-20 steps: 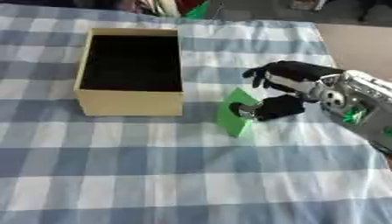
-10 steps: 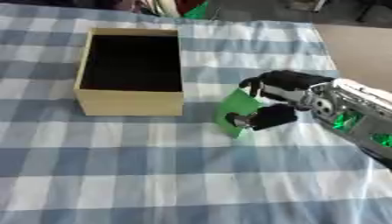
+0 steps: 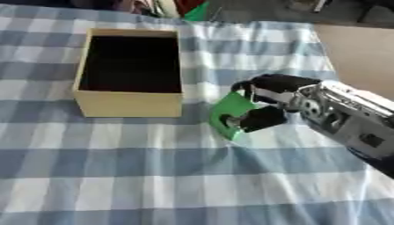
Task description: Pick up objects on the table and place them in the box.
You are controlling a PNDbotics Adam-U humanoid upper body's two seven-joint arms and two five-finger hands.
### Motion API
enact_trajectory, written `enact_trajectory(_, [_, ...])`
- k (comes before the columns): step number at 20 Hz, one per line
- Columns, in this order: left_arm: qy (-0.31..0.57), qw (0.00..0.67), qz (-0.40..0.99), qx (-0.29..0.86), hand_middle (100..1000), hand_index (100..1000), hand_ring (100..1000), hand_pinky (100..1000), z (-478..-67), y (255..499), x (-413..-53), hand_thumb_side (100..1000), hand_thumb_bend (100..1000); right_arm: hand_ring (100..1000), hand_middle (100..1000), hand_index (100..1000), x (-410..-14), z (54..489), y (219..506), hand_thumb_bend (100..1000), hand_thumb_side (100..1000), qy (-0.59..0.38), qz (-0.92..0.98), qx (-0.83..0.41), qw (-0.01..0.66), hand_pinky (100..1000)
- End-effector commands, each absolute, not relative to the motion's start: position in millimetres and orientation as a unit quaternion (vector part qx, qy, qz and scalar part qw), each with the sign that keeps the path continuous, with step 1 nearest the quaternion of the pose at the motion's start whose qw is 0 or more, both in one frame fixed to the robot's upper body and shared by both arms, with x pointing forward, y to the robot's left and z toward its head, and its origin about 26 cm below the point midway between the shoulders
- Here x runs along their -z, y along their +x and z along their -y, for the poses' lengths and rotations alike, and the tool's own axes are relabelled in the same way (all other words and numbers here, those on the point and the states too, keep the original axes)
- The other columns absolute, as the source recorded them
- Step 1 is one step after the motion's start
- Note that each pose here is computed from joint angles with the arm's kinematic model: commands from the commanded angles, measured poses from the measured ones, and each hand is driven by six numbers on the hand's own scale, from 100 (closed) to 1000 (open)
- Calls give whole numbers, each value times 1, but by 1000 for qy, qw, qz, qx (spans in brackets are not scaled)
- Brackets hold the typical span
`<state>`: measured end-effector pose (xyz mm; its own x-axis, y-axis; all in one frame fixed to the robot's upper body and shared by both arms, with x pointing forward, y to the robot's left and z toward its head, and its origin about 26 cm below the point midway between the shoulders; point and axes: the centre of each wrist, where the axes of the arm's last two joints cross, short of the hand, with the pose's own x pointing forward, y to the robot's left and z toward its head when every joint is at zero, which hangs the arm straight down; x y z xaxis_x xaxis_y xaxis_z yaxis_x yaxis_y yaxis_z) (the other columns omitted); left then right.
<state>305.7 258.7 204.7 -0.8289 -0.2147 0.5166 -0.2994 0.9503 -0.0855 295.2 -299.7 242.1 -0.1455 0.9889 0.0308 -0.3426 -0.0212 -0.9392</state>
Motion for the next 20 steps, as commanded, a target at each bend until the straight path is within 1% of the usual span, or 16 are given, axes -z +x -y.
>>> enact_trajectory(1, [133, 246, 957, -74, 643, 746, 579, 716, -259, 303, -212, 872, 100, 801, 697, 1000, -243, 301, 298, 282, 802, -375, 433, -616, 540, 756])
enact_trajectory(5, [133, 246, 957, -72, 644, 747, 579, 716, -259, 303, -212, 873, 100, 817, 734, 1000, -240, 301, 300, 292, 812, -380, 434, -613, 539, 771])
enact_trajectory(7, [132, 247, 957, -71, 644, 747, 579, 717, -258, 303, -212, 873, 100, 819, 736, 1000, -240, 300, 300, 290, 796, -384, 438, -612, 535, 771])
enact_trajectory(8, [132, 247, 957, -70, 644, 747, 579, 717, -258, 303, -212, 873, 100, 810, 720, 1000, -240, 299, 300, 262, 771, -388, 442, -611, 530, 764])
enact_trajectory(10, [132, 248, 957, -69, 644, 746, 580, 717, -259, 303, -212, 873, 100, 781, 673, 1000, -240, 298, 300, 164, 715, -398, 451, -605, 522, 745])
enact_trajectory(11, [132, 249, 957, -69, 644, 746, 580, 717, -259, 303, -212, 873, 100, 768, 638, 1000, -240, 297, 299, 119, 702, -401, 455, -602, 519, 739])
enact_trajectory(12, [132, 249, 957, -68, 644, 746, 580, 717, -259, 303, -212, 873, 100, 758, 613, 1000, -240, 296, 299, 100, 684, -403, 460, -600, 515, 735])
enact_trajectory(14, [132, 249, 957, -68, 644, 745, 580, 717, -259, 303, -212, 874, 100, 741, 576, 1000, -241, 295, 297, 100, 647, -403, 470, -596, 510, 727])
enact_trajectory(16, [132, 250, 957, -67, 645, 745, 582, 718, -259, 303, -211, 874, 100, 706, 529, 1000, -243, 293, 295, 100, 575, -403, 481, -591, 507, 708])
enact_trajectory(18, [132, 251, 957, -66, 645, 745, 583, 718, -259, 303, -211, 874, 100, 678, 506, 1000, -244, 290, 293, 100, 506, -405, 494, -583, 503, 692])
enact_trajectory(19, [132, 251, 957, -66, 645, 745, 583, 718, -259, 303, -211, 873, 100, 656, 491, 1000, -245, 289, 292, 100, 513, -405, 499, -579, 502, 680])
enact_trajectory(20, [132, 251, 957, -66, 645, 744, 583, 718, -259, 303, -211, 873, 100, 637, 475, 1000, -246, 289, 291, 100, 477, -406, 505, -573, 501, 669])
